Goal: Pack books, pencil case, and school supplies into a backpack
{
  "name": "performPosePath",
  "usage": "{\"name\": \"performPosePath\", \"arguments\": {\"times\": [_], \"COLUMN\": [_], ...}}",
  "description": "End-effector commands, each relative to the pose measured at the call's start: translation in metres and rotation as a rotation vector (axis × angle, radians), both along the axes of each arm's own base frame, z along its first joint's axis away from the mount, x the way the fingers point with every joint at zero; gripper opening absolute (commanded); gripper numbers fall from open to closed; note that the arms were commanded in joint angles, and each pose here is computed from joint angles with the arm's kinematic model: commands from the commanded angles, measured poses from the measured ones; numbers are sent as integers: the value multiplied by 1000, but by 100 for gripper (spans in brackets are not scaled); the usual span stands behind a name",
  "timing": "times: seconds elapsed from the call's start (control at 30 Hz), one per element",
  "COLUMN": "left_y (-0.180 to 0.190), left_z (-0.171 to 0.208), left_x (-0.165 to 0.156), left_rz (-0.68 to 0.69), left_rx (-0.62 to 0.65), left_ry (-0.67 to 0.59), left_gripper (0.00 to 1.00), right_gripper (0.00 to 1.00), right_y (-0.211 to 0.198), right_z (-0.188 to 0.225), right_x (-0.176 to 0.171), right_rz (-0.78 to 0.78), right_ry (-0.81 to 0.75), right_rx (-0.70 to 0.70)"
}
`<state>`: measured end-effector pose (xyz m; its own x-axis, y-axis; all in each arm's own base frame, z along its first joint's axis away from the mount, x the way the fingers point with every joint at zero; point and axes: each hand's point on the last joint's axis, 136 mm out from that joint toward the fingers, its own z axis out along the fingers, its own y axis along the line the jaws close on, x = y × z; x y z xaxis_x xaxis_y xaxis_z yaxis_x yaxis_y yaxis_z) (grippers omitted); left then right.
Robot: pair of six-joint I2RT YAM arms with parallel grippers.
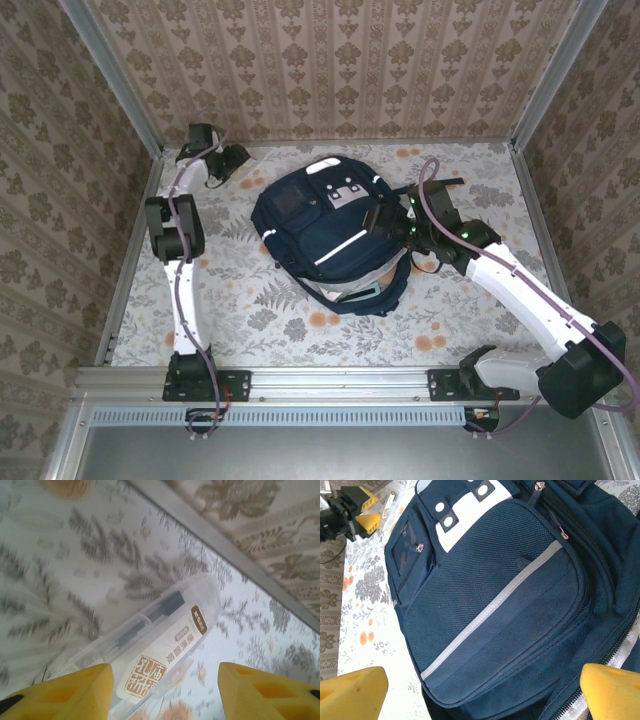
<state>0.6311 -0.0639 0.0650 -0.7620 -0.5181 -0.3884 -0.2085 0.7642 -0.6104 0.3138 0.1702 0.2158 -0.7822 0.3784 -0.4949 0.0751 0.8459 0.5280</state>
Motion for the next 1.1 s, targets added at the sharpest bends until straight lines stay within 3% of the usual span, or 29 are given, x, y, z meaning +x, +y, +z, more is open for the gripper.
{"name": "performPosePath", "arguments": {"times": [0.0,0.33,0.57,0.87,1.07], "left_y": [-6,0,-22,4,2], "left_z": [-10,-21,6,21,-4], "left_x": [-40,-174,-266,-283,-272], "left_rz": [-17,89,35,-126,-247], "left_rx": [15,67,188,494,537], "left_ry": [87,244,260,273,336], "left_gripper": [58,58,59,59,63], "right_gripper": [100,100,100,100,100], "right_y": [6,17,23,28,24], "right_z": [-6,-13,-23,-23,-19], "right_x": [5,6,3,1,-4], "right_rz": [8,58,91,121,115], "right_ry": [9,6,15,11,-3], "right_rx": [23,57,80,101,97]}}
